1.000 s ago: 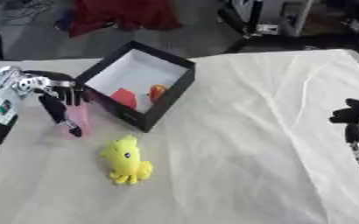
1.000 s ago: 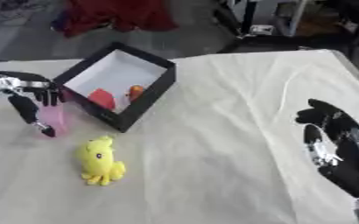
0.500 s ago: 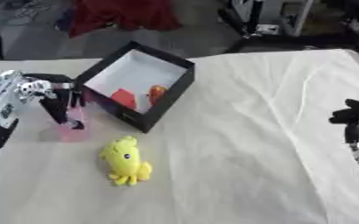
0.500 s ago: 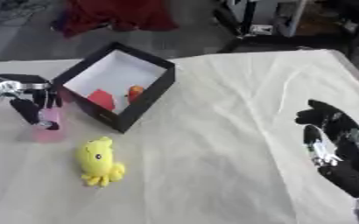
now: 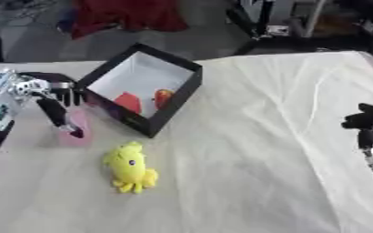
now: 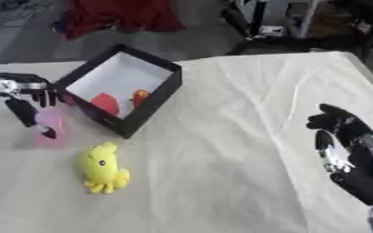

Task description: Pick up objects on the table and place them in the box.

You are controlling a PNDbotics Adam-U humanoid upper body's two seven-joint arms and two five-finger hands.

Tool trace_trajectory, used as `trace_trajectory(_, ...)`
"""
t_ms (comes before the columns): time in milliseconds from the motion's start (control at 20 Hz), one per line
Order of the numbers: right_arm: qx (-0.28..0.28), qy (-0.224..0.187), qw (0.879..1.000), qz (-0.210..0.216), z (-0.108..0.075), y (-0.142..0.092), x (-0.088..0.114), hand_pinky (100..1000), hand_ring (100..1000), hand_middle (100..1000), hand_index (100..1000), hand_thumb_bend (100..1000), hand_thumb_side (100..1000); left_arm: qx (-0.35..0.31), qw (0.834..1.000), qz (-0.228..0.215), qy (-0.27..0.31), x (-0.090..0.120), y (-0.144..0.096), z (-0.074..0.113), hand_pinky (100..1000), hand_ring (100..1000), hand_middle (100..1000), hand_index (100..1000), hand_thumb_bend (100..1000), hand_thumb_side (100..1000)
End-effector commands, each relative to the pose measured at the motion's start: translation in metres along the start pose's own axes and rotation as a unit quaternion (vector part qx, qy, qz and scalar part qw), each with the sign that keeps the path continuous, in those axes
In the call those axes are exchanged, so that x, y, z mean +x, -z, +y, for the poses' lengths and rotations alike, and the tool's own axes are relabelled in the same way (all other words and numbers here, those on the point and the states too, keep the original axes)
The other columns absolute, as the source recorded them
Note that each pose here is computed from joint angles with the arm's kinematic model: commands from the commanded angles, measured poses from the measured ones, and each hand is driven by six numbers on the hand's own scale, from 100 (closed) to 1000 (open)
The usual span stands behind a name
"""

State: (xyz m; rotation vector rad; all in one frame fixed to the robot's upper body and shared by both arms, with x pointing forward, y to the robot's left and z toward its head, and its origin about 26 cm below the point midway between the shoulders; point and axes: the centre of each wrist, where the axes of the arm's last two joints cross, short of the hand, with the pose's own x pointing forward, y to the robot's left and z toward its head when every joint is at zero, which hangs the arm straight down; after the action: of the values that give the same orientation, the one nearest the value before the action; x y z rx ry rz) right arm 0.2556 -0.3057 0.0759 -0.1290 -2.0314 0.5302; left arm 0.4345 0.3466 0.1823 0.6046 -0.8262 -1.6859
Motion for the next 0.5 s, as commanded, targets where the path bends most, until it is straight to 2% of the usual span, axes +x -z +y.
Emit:
trace_trajectory(50, 0.0, -0.008, 1.0, -0.006, -0.005, 0.002, 0.003, 888, 742, 702, 882, 100, 505, 0.02, 1.0, 0.013, 0.009, -0.007, -0.03, 0.023, 788, 713, 725, 877, 824, 342)
trace_trajectory(250, 0.0, -0.008, 1.0, -0.006, -0.005, 0.002, 0.003, 888, 742, 702, 882, 100, 506, 0.011, 1.0, 0.022, 0.001, -0.007, -0.028, 0.017, 800, 745, 764, 895, 844, 338)
trace_trajectory(500, -0.001, -0.008, 1.0, -0.005, -0.005, 0.002, 0.003, 888, 742, 702, 882, 100, 505, -0.005, 0.999, 0.036, -0.012, -0.01, -0.012, 0.001, 811, 771, 802, 909, 849, 333)
